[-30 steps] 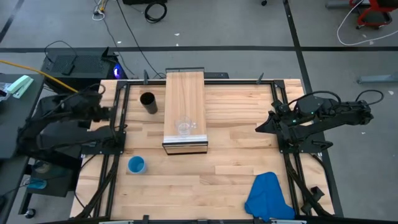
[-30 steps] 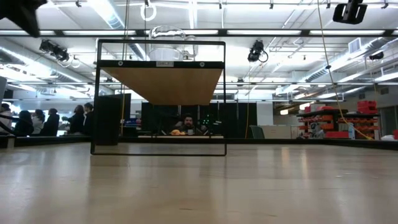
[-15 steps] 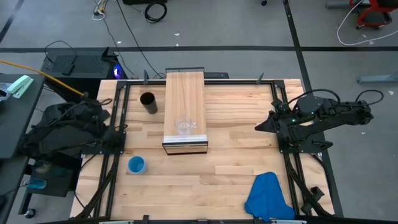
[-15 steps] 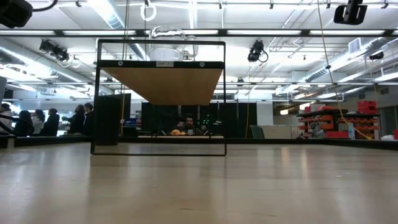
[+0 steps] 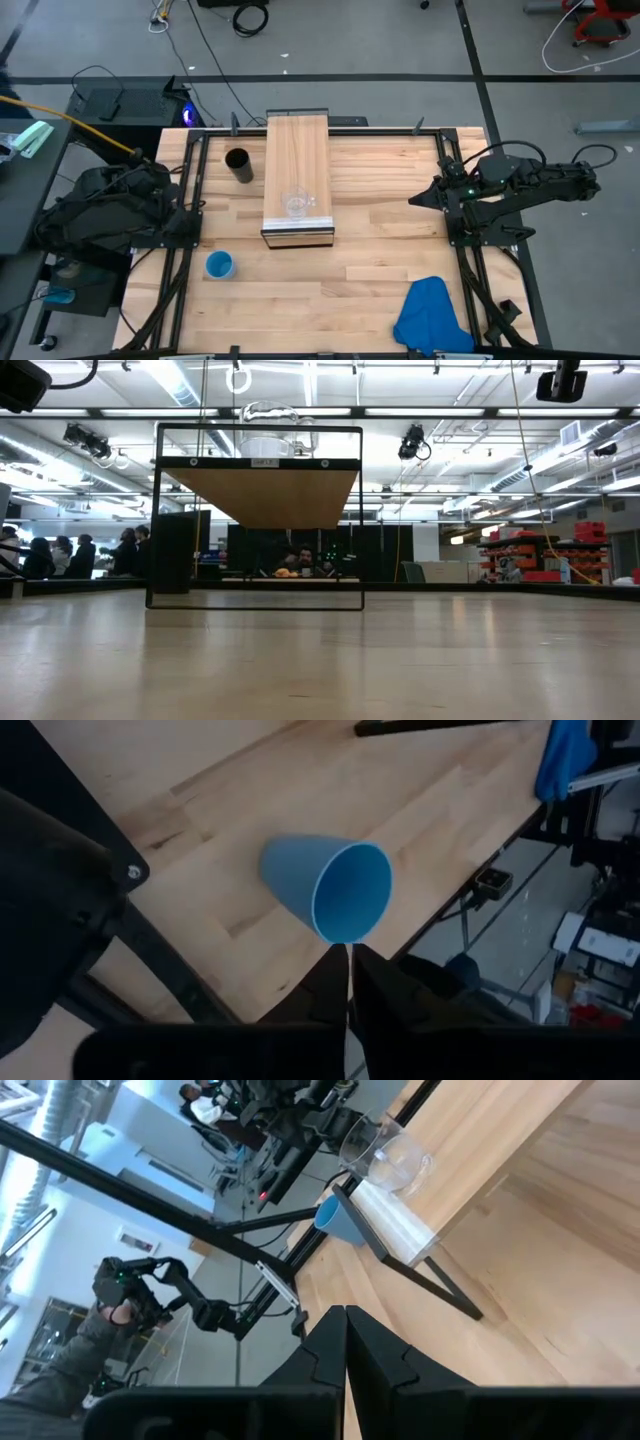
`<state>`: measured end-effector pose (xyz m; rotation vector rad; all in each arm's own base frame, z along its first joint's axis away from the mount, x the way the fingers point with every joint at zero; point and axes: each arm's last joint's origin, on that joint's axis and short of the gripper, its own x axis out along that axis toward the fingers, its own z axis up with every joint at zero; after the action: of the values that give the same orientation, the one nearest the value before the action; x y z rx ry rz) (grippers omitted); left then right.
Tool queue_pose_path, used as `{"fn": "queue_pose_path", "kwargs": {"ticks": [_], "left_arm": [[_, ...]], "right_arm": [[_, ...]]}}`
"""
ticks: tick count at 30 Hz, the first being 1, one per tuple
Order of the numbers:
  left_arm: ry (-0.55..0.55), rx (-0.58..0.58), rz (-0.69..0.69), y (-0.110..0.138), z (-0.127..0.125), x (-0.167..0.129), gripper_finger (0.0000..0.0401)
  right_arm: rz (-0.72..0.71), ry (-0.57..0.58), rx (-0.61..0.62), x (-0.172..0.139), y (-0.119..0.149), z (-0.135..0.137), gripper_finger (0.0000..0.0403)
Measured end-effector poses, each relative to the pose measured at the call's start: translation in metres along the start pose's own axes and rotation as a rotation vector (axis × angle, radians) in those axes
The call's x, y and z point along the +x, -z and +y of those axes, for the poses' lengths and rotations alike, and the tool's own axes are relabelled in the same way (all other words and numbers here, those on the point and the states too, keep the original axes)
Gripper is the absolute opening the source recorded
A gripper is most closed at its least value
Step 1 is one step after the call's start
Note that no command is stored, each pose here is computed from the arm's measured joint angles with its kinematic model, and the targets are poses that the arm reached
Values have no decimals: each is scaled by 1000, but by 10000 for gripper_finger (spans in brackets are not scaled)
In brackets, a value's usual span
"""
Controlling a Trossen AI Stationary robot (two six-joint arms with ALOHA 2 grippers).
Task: Stack small to large cups/mugs on shelf
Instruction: Put the blue cup on the shelf
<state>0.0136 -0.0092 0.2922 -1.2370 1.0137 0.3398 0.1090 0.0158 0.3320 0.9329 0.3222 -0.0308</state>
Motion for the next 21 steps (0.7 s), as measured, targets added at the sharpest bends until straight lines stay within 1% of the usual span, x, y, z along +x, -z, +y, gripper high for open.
{"fn": "queue_pose_path", "kwargs": {"ticks": [6,11,14,16,18,21], "left_arm": [[13,13,28,-5,-6,3,41],[38,75,19,-18,-19,8,42],[14,82,41,-24,-25,12,39],[-25,89,49,-28,-28,16,40],[-52,112,46,-33,-33,21,41],[-55,160,65,-39,-43,29,43]], "right_arm": [[-9,6,-21,0,0,0,16],[-18,14,-26,0,-1,0,16],[-18,14,-26,0,-1,0,16],[-18,14,-27,0,-1,0,16],[-18,15,-28,0,0,-1,16],[-12,22,-29,0,0,-1,16]]}}
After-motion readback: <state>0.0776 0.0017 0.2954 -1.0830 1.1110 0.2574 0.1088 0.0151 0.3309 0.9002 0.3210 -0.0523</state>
